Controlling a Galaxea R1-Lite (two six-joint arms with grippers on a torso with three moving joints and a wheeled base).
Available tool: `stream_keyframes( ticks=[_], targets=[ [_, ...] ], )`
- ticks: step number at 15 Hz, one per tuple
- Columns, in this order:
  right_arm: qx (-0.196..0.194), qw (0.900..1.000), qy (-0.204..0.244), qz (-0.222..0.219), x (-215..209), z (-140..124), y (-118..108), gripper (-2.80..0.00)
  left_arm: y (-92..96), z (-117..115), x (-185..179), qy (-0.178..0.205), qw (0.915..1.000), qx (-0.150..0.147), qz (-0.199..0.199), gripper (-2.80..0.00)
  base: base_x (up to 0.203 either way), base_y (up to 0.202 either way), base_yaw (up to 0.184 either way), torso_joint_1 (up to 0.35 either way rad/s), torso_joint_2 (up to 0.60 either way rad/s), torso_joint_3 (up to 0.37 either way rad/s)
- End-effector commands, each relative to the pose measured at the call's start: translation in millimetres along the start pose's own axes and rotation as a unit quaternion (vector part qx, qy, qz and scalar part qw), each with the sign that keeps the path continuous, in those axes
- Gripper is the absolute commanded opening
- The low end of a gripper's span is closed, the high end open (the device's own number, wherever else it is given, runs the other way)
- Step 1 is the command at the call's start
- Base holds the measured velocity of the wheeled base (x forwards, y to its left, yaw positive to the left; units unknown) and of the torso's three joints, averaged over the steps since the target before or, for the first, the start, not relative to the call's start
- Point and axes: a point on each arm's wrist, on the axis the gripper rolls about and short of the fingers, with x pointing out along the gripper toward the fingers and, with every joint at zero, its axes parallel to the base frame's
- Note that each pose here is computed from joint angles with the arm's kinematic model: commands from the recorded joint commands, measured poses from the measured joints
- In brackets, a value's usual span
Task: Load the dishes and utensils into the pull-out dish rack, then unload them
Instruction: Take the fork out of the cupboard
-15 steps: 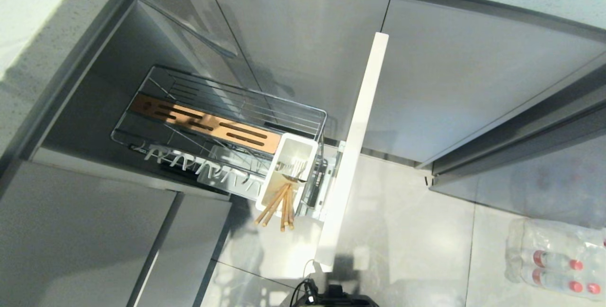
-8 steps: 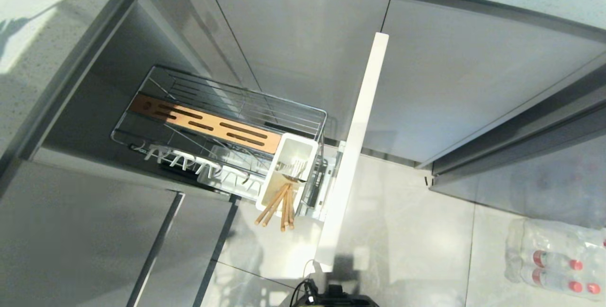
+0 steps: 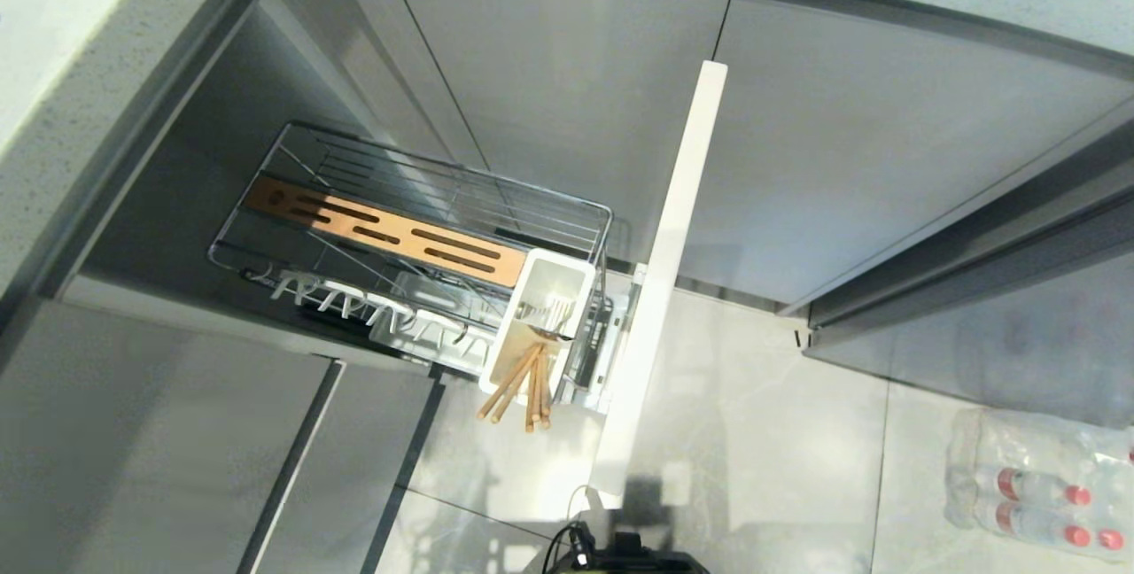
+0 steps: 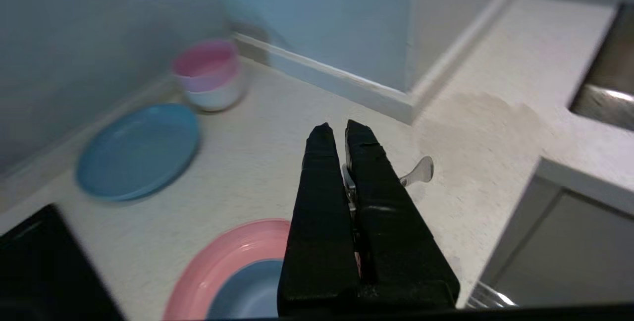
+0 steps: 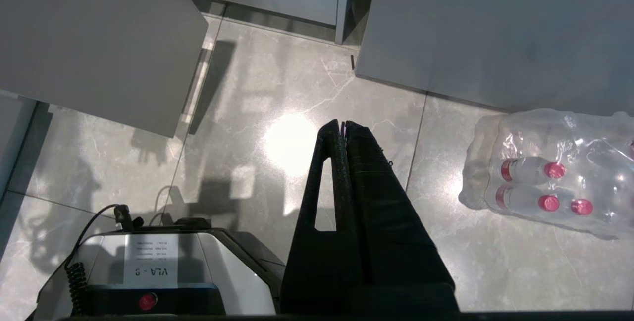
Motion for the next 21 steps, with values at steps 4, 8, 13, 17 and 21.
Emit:
stream_keyframes(
  ticks=[4,8,13,17,21],
  targets=[
    [0.0,1.0,0.0,0.0,0.0,0.0,0.0,-2.8,-7.3,1.3,-34.6,-0.039,0.9922,-0.001,0.119,-2.8,0.0,0.0,0.0,0.0,0.0,0.0],
    [0.0,1.0,0.0,0.0,0.0,0.0,0.0,-2.8,-20.1,-29.6,-46.0,-0.024,0.9757,0.05,0.212,-2.8,0.0,0.0,0.0,0.0,0.0,0.0],
    [0.0,1.0,0.0,0.0,0.0,0.0,0.0,-2.8,-25.4,-51.9,-48.8,-0.025,0.9609,0.035,0.274,-2.8,0.0,0.0,0.0,0.0,0.0,0.0],
    [0.0,1.0,0.0,0.0,0.0,0.0,0.0,-2.8,-25.7,-47.4,-32.2,-0.051,0.9605,-0.025,0.273,-2.8,0.0,0.0,0.0,0.0,0.0,0.0],
    [0.0,1.0,0.0,0.0,0.0,0.0,0.0,-2.8,-21.3,-53.9,8.0,0.007,0.9583,-0.052,0.281,-2.8,0.0,0.0,0.0,0.0,0.0,0.0]
  ],
)
